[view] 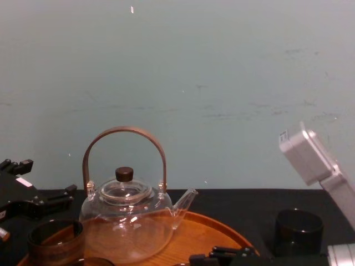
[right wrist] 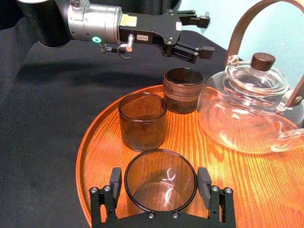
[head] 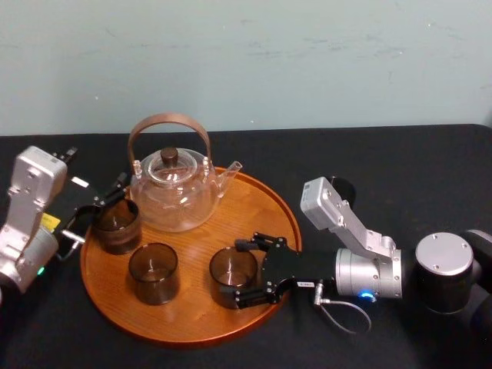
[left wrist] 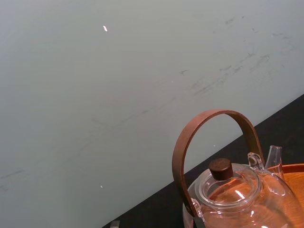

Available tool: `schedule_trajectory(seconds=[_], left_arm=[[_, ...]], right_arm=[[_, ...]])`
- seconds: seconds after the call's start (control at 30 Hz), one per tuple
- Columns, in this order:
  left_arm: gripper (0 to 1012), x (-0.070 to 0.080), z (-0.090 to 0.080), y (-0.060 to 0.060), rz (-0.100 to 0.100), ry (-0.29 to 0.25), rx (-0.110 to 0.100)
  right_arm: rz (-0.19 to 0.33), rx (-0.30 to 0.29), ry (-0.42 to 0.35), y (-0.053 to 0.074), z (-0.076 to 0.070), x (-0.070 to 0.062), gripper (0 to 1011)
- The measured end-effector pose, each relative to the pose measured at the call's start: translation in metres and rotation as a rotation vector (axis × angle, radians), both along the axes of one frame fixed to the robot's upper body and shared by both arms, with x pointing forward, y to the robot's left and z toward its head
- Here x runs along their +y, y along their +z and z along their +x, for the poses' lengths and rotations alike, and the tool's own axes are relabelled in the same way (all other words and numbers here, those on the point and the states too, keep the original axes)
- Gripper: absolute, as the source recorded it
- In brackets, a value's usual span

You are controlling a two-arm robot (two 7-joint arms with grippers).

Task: Pick up the glass from the table and place it on the tray.

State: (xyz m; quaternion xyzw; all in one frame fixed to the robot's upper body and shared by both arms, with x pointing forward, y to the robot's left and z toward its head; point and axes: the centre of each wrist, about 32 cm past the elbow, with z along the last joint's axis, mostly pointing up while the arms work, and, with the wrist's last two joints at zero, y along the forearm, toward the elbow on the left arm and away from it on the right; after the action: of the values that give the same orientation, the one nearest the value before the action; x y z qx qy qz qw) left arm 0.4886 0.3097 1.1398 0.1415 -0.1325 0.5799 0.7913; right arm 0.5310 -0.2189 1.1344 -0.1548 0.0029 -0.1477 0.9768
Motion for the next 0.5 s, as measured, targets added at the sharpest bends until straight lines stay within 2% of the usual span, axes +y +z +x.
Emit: schedule_trajectory(seconds=[0.2, 0.5], left_arm=[[1001, 0.0, 0.0, 0.0, 0.0, 0.0, 0.0], [1001, 0.0, 0.0, 0.0, 0.0, 0.0, 0.0]], right_arm=[[0.002, 0.001, 0.0, 0.0, 0.0, -0.001, 1002], [0.016, 0.01, -0.008, 0.004, -0.007, -0.021, 1002]])
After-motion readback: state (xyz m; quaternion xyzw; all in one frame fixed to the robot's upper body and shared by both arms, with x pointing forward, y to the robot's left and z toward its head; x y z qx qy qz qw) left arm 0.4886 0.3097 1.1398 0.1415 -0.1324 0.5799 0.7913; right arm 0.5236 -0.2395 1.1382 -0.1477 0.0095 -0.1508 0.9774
